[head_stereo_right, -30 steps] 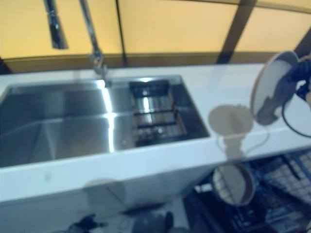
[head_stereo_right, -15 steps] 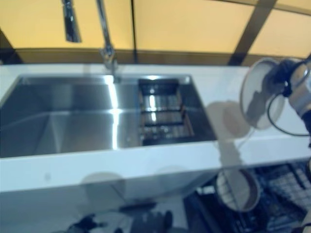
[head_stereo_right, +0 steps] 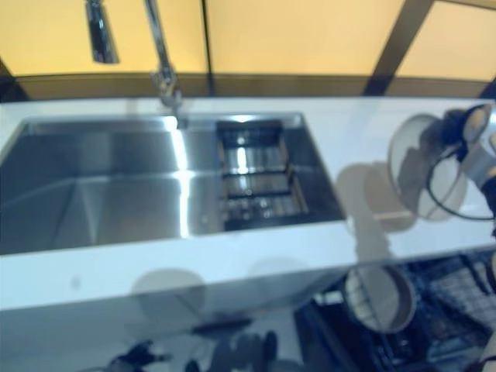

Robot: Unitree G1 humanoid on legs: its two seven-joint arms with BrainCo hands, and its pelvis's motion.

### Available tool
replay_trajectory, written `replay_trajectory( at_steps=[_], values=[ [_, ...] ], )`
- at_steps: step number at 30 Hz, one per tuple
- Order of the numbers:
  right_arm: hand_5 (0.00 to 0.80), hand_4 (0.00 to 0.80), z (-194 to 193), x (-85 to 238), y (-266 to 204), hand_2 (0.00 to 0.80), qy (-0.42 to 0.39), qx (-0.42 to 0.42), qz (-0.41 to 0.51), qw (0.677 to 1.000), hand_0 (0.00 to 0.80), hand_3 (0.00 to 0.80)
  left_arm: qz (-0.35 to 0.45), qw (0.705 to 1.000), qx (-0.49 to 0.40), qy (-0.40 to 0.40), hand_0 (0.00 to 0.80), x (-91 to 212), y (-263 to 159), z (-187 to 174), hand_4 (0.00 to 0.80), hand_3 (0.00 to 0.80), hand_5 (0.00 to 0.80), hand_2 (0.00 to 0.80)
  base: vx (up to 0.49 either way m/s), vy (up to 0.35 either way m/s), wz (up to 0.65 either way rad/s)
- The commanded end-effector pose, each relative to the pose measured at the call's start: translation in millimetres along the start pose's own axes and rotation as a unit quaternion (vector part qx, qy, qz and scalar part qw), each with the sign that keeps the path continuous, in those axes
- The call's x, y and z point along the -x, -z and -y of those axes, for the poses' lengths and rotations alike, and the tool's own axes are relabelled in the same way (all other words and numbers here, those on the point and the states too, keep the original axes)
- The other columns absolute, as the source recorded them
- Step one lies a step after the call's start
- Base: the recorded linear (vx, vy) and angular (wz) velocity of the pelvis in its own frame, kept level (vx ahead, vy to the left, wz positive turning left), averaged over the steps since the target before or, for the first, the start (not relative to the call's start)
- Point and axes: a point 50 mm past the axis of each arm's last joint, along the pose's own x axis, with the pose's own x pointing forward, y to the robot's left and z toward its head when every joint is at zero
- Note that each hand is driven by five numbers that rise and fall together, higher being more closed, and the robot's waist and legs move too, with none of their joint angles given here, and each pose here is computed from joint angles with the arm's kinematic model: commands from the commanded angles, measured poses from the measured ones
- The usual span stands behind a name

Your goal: Take plates into dishwasher

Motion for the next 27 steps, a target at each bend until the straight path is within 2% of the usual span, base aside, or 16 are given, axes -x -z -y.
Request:
replay_trajectory(
  at_steps=[1,14,27],
  values=[
    [0.8,0.8,26,9,6,0.8,0.042,0.031,-0.031,0.998,0.8,0.8,0.038,0.999,-0.008,-0.027,0.0,-4,-27,-20,0.0,0.0,0.0,0.0,0.0,0.0,0.0],
    [0.8,0.8,-13,-8,-5,0.8,0.013,0.048,-0.022,0.999,0.8,0.8,0.06,0.998,-0.004,-0.023,0.0,-4,-39,-17,0.0,0.0,0.0,0.0,-0.017,0.002,0.02],
    [0.8,0.8,-31,-15,-9,0.8,0.007,0.079,-0.032,0.996,0.8,0.8,0.075,0.997,0.002,-0.021,0.0,-4,-46,-17,0.0,0.0,0.0,0.0,-0.003,-0.001,0.02]
  ],
)
